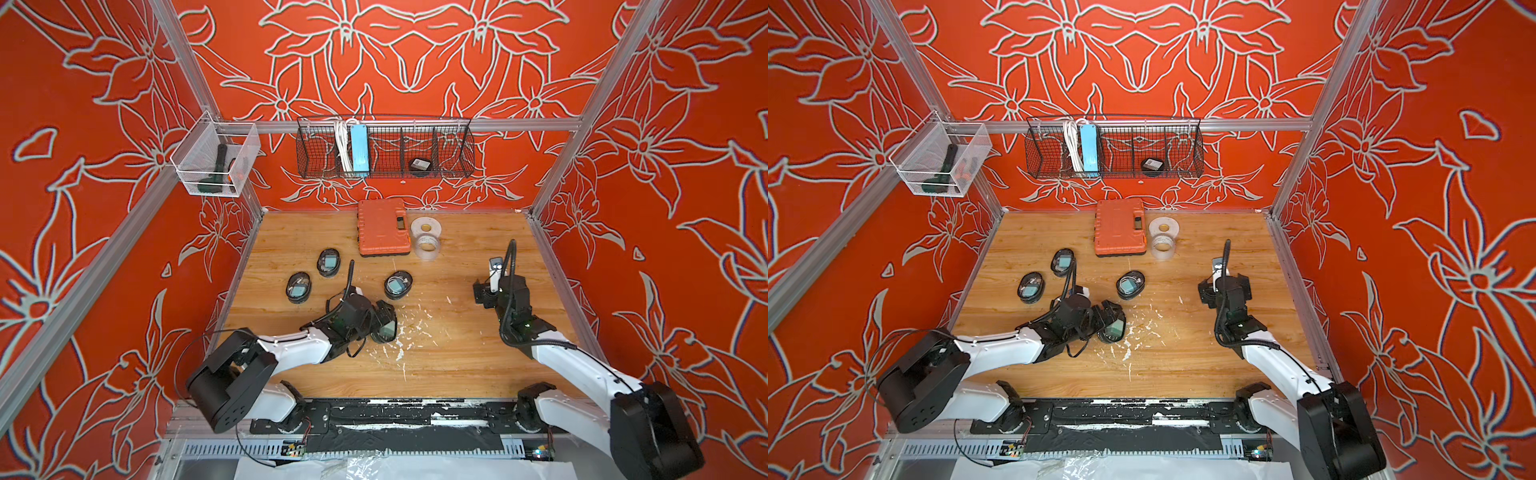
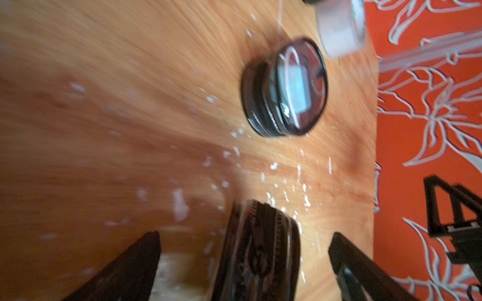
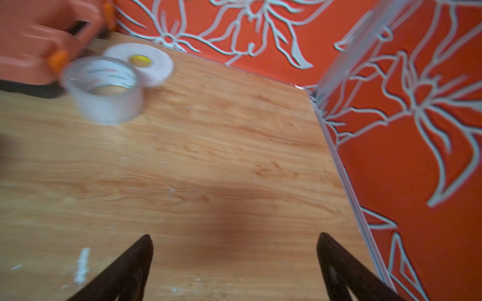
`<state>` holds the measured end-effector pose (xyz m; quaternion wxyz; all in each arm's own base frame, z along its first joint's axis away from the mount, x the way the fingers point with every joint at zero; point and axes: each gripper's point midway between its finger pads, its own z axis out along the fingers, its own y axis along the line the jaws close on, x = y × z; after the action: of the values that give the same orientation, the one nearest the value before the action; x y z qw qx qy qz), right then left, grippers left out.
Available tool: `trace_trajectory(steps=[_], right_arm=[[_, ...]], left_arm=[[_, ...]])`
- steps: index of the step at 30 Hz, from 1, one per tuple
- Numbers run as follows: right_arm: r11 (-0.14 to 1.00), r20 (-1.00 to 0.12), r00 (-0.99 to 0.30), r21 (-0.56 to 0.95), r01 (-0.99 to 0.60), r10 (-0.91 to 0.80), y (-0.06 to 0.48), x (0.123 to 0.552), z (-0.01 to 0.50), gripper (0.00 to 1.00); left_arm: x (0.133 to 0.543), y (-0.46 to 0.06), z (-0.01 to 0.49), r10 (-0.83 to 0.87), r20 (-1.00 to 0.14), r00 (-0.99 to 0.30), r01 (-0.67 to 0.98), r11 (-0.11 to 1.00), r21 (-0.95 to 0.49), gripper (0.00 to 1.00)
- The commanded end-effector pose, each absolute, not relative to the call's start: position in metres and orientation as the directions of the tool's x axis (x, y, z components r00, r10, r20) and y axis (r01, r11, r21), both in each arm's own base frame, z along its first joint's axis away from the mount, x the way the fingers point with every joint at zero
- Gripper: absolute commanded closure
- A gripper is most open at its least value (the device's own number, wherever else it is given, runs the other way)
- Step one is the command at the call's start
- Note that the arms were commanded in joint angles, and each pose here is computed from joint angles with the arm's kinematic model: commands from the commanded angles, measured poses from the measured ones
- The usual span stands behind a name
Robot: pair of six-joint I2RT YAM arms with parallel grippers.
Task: Pack away charging kits
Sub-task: Place the storage bag at the center of the board, then reset both arms
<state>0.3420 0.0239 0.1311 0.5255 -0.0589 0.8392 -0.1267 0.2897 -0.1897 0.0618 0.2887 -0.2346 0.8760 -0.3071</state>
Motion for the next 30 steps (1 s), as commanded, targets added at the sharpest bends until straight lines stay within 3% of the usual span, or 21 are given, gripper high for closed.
trace_trajectory(steps=[1, 2, 6, 10, 11, 13, 14, 17, 19, 21, 23, 30], right_arm=[[0.977, -0.908, -0.385, -0.205, 0.059, -0.167, 0.014, 0.355, 0.117, 0.02], [0.973, -0.874, -0.447, -0.228, 0.032, -0.190, 0.018, 0.357, 0.112, 0.02], [0.966, -0.873, -0.441, -0.253, 0.047, -0.207, 0.013, 0.368, 0.112, 0.02], [0.957, -0.905, -0.363, -0.275, 0.097, -0.223, 0.004, 0.370, 0.110, 0.02], [0.954, -0.920, -0.331, -0.267, 0.136, -0.210, -0.003, 0.371, 0.112, 0.02], [0.970, -0.894, -0.418, -0.222, 0.101, -0.161, -0.007, 0.375, 0.103, 0.02], [0.978, -0.907, -0.402, -0.183, 0.096, -0.130, -0.010, 0.378, 0.101, 0.02], [0.984, -0.930, -0.332, -0.176, 0.021, -0.159, 0.000, 0.369, 0.097, 0.02], [0.978, -0.926, -0.350, -0.186, 0.091, -0.143, -0.008, 0.364, 0.097, 0.02], [0.958, -0.931, -0.359, -0.166, 0.235, -0.073, -0.033, 0.365, 0.099, 0.02], [0.955, -0.923, -0.376, -0.181, 0.237, -0.082, -0.032, 0.364, 0.098, 0.02], [0.954, -0.922, -0.377, -0.185, 0.235, -0.086, -0.032, 0.365, 0.098, 0.02]], left_arm=[[0.301, -0.114, 0.069, -0.636, -0.473, -0.610, -0.374, 0.757, -0.535, 0.01], [0.307, -0.095, 0.079, -0.642, -0.507, -0.575, -0.382, 0.759, -0.528, 0.01], [0.319, -0.008, 0.140, -0.604, -0.724, -0.334, -0.488, 0.768, -0.415, 0.01], [0.309, 0.029, 0.161, -0.256, -0.956, -0.145, -0.429, 0.887, -0.172, 0.01], [0.304, 0.037, 0.160, -0.251, -0.961, -0.117, -0.442, 0.879, -0.176, 0.01], [0.293, 0.047, 0.147, -0.252, -0.967, -0.045, -0.440, 0.874, -0.208, 0.01], [0.291, 0.045, 0.149, -0.207, -0.978, 0.002, -0.406, 0.894, -0.190, 0.01], [0.305, 0.026, 0.146, -0.068, -0.997, -0.040, -0.299, 0.953, -0.054, 0.01], [0.321, 0.014, 0.143, -0.019, -0.996, -0.084, -0.221, 0.975, 0.000, 0.01], [0.333, 0.022, 0.136, -0.045, -0.990, -0.133, -0.252, 0.968, -0.010, 0.01], [0.341, 0.022, 0.124, -0.117, -0.985, -0.127, -0.184, 0.979, -0.093, 0.01], [0.344, 0.003, 0.115, -0.064, -0.985, -0.163, -0.069, 0.996, -0.053, 0.01]])
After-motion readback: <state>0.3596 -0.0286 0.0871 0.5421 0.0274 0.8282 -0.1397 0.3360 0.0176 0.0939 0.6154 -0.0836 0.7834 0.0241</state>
